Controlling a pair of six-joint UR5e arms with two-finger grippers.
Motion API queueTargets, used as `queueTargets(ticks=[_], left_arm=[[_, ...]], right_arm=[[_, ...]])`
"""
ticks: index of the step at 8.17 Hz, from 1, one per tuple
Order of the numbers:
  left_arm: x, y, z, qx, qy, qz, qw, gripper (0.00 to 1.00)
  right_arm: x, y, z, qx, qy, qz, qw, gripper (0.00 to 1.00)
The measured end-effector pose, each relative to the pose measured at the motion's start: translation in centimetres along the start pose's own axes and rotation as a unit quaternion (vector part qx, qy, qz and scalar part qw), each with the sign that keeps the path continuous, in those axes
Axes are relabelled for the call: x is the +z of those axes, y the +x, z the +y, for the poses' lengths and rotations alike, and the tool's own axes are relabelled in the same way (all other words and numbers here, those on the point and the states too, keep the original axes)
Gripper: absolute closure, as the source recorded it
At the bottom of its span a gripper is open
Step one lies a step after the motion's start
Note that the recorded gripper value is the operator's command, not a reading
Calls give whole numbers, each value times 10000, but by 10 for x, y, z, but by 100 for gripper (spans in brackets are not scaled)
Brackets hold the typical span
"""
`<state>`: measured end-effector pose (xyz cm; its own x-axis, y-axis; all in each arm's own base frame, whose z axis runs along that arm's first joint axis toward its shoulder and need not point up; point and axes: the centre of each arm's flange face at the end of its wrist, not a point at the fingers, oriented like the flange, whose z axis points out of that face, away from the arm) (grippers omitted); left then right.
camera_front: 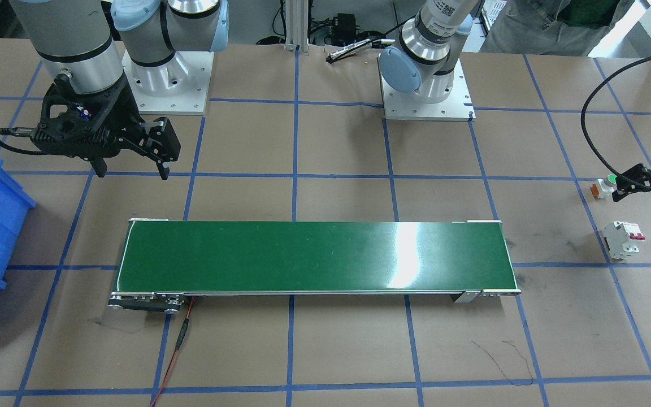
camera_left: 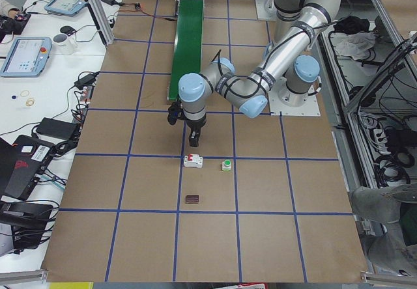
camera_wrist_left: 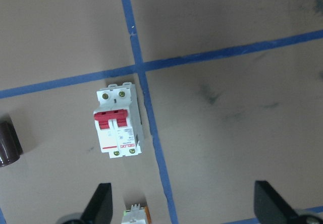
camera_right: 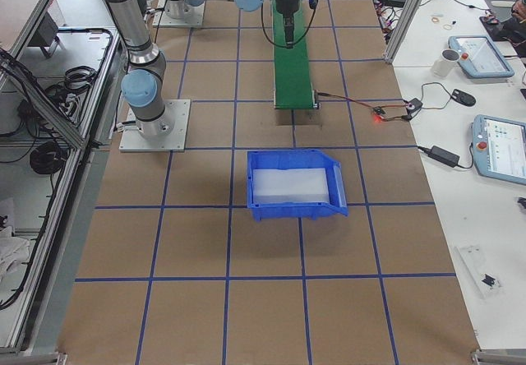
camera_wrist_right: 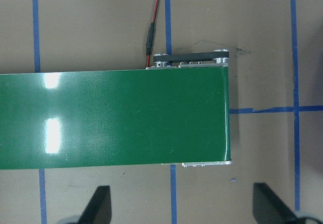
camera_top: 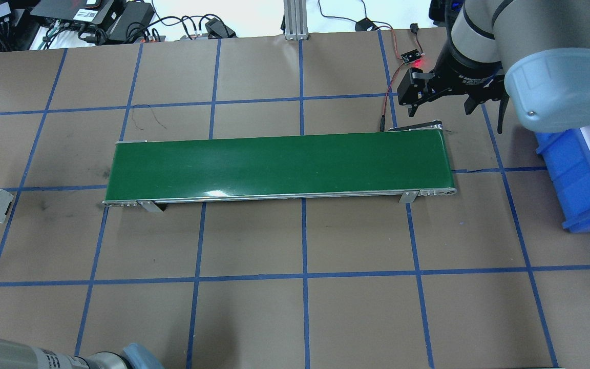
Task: Move capacitor from left to right
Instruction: 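Lower the left gripper over the brown capacitor and close on it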
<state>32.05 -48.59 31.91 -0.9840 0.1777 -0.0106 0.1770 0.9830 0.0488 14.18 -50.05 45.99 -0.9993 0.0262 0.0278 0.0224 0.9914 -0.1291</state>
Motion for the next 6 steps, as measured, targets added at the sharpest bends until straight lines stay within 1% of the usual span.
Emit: queueTargets(ticks=[1,2,3,5,6], left_arm=[[8,-16,9,175,-34,-10,9998,0],[18,-37,25,332,-142,-92,9993,0],[30,-61,40,475,-209,-248,9983,0],[63,-101,57,606,-215,-455,9969,0],[74,-113,62,640,-179,-551,9963,0]], right_arm=[[0,0,0,3,0,0,10000,0],[0,0,0,3,3,0,10000,0],[0,0,0,4,3,0,10000,0],[0,0,0,8,3,0,10000,0],[0,0,0,11,2,0,10000,0]])
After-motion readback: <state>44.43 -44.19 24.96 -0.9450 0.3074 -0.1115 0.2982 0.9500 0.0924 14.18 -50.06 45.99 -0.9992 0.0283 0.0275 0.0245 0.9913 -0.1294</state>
